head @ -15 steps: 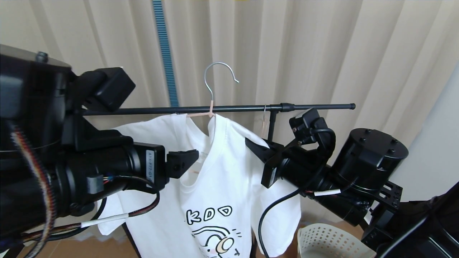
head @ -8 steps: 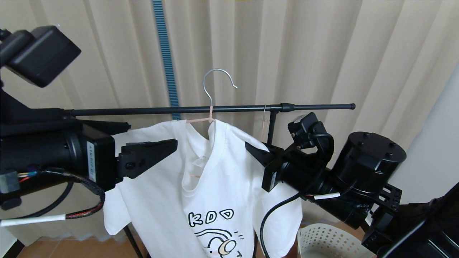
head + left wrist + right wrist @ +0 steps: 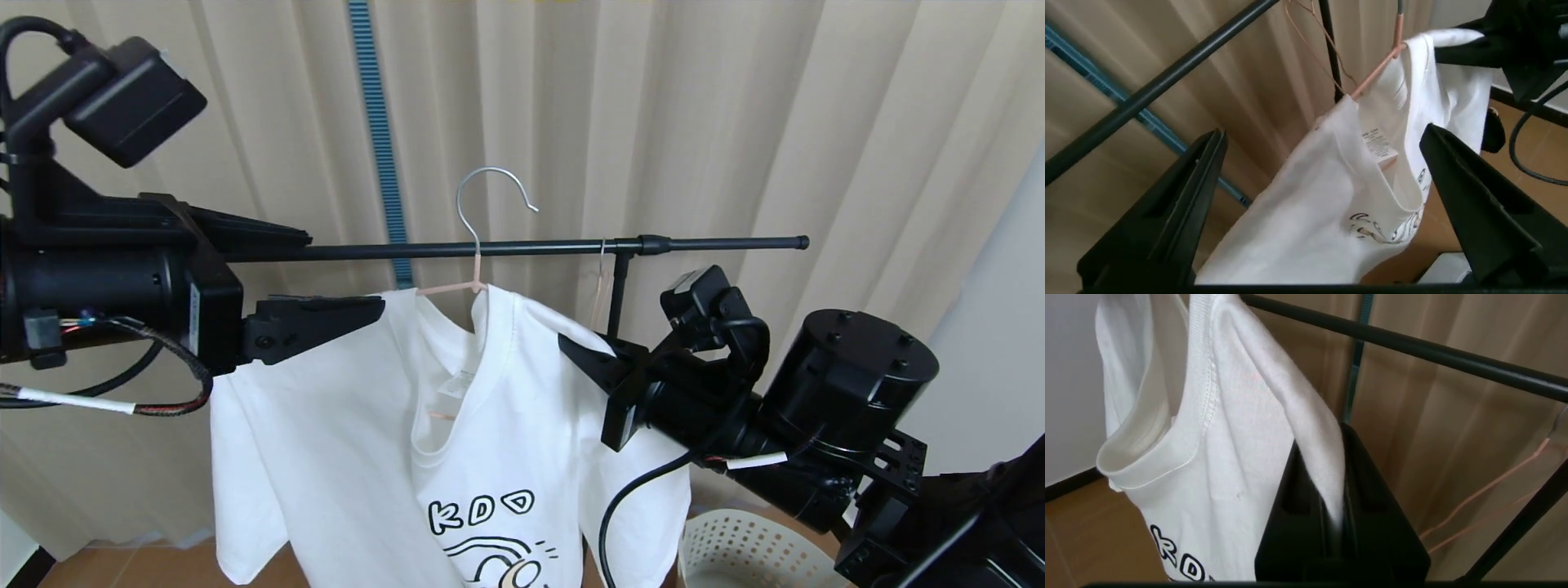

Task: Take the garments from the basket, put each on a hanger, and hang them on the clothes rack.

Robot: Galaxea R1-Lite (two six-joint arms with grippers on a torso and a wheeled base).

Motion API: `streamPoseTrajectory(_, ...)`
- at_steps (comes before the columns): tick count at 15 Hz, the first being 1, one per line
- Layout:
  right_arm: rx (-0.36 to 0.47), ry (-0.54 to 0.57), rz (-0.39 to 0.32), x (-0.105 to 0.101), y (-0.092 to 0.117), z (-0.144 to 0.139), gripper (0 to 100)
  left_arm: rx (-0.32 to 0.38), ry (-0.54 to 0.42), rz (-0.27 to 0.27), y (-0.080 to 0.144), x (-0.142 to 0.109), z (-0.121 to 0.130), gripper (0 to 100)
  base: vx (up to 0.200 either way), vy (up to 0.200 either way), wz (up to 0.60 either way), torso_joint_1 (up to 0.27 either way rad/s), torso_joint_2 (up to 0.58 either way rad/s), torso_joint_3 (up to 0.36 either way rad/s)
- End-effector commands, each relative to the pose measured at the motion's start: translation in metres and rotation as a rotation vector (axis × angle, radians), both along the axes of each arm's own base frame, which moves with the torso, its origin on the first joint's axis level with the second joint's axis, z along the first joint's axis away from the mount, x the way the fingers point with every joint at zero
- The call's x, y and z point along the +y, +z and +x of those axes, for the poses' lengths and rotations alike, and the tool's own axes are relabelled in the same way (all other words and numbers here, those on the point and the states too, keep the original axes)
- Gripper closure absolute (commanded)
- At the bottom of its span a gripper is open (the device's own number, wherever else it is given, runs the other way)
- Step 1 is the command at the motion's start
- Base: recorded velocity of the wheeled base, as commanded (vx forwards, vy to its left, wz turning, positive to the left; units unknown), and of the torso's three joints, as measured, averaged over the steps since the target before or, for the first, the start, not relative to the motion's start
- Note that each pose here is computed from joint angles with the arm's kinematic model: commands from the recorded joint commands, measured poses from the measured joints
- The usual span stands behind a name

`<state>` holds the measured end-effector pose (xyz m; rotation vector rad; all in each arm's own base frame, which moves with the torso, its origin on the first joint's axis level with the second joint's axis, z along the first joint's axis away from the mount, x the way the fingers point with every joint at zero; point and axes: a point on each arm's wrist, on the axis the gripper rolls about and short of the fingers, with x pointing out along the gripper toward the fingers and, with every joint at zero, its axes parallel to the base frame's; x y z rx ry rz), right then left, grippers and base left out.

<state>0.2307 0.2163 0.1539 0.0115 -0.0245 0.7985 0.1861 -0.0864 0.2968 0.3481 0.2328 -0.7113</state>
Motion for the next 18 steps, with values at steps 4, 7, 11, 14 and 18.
streamPoseTrajectory(4,-0.002,0.004,0.000,-0.002,0.001,-0.003,100,0.044,-0.095,0.059,-0.015,-0.015,0.042,0,0.000,0.000,0.00,0.000,0.00,0.000)
streamPoseTrajectory(7,-0.006,0.007,0.002,-0.003,0.003,-0.004,100,0.041,-0.131,0.101,-0.021,-0.016,0.056,0,0.000,0.000,0.00,0.000,0.00,0.000)
streamPoseTrajectory(11,-0.008,0.007,-0.002,-0.003,0.002,-0.004,100,0.129,-0.234,0.115,-0.007,-0.004,0.060,0,0.000,0.000,0.00,0.000,0.00,0.000)
streamPoseTrajectory(14,-0.005,0.014,-0.007,-0.004,0.001,-0.005,100,0.169,-0.268,0.108,-0.009,-0.005,0.071,0,0.000,0.000,0.00,0.000,0.00,0.000)
streamPoseTrajectory(18,-0.012,0.032,-0.020,-0.006,0.001,-0.008,100,0.201,-0.301,0.138,-0.025,-0.008,0.075,0,0.000,0.000,0.00,0.000,0.00,0.000)
